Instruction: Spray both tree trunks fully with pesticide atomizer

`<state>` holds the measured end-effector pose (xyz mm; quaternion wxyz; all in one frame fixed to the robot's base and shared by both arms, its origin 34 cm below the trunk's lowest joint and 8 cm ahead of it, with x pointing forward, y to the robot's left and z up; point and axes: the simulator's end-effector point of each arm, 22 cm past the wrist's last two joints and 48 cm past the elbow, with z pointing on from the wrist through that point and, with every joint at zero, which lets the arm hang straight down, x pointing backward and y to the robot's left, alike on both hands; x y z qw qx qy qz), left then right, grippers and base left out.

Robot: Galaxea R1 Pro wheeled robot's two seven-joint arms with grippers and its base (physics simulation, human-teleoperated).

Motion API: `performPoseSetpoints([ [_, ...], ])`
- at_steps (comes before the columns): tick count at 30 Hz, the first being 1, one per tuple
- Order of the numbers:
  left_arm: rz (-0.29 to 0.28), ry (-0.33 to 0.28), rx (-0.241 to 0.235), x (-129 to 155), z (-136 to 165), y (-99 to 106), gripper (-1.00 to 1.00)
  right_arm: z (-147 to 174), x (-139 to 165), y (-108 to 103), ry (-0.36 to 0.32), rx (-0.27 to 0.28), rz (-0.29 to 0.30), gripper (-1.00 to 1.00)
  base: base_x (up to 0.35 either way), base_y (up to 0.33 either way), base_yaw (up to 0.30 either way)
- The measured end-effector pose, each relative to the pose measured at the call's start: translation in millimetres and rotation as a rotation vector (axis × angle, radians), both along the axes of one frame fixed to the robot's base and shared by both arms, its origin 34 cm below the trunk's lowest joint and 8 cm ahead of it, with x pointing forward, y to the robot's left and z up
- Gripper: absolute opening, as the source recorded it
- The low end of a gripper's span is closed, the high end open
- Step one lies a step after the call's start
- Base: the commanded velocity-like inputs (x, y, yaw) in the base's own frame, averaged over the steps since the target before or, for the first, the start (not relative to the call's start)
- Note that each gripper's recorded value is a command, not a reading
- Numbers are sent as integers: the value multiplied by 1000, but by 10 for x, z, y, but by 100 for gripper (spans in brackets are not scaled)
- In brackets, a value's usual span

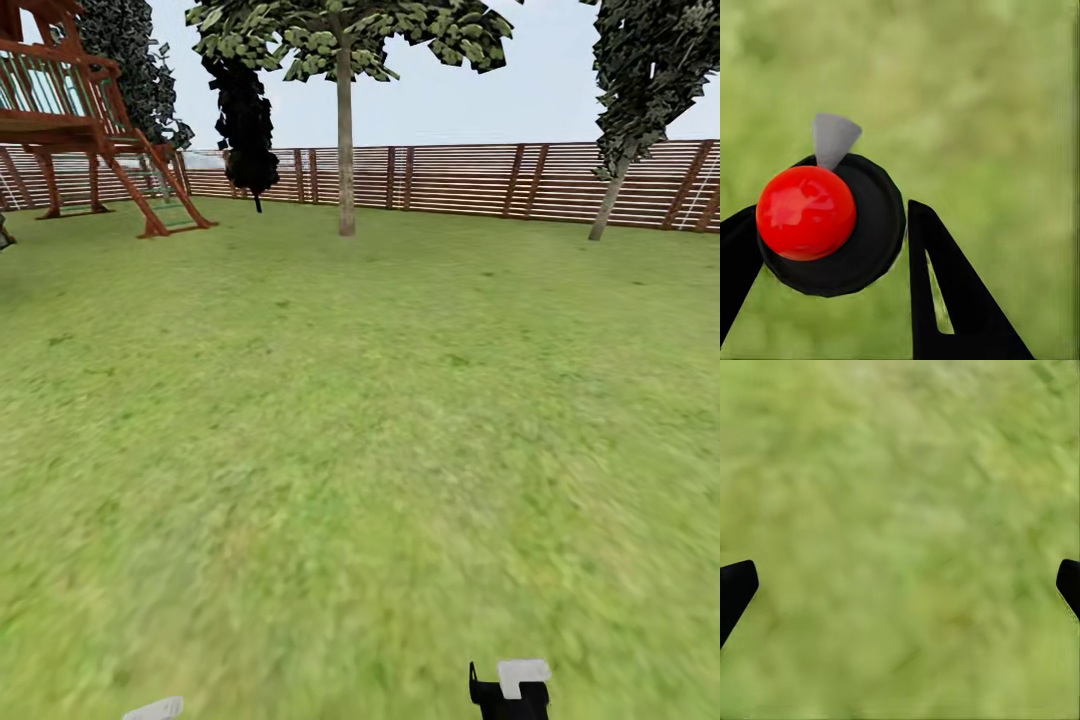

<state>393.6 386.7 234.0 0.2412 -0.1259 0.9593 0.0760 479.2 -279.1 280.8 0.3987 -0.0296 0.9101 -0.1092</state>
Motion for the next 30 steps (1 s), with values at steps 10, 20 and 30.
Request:
performPoseSetpoints([
  [10,-1,0,-1,0,-1,-6,-100,0,-2,-7,0,1,-7,100,340,0,0],
  [20,-4,0,-2,1,-2,-14,-100,3,-1,-32,-1,-1,-14,100,340,0,127],
  [30,5,-1,5,-2,8,47,-100,0,-6,-31,0,-1,-14,100,340,0,3],
])
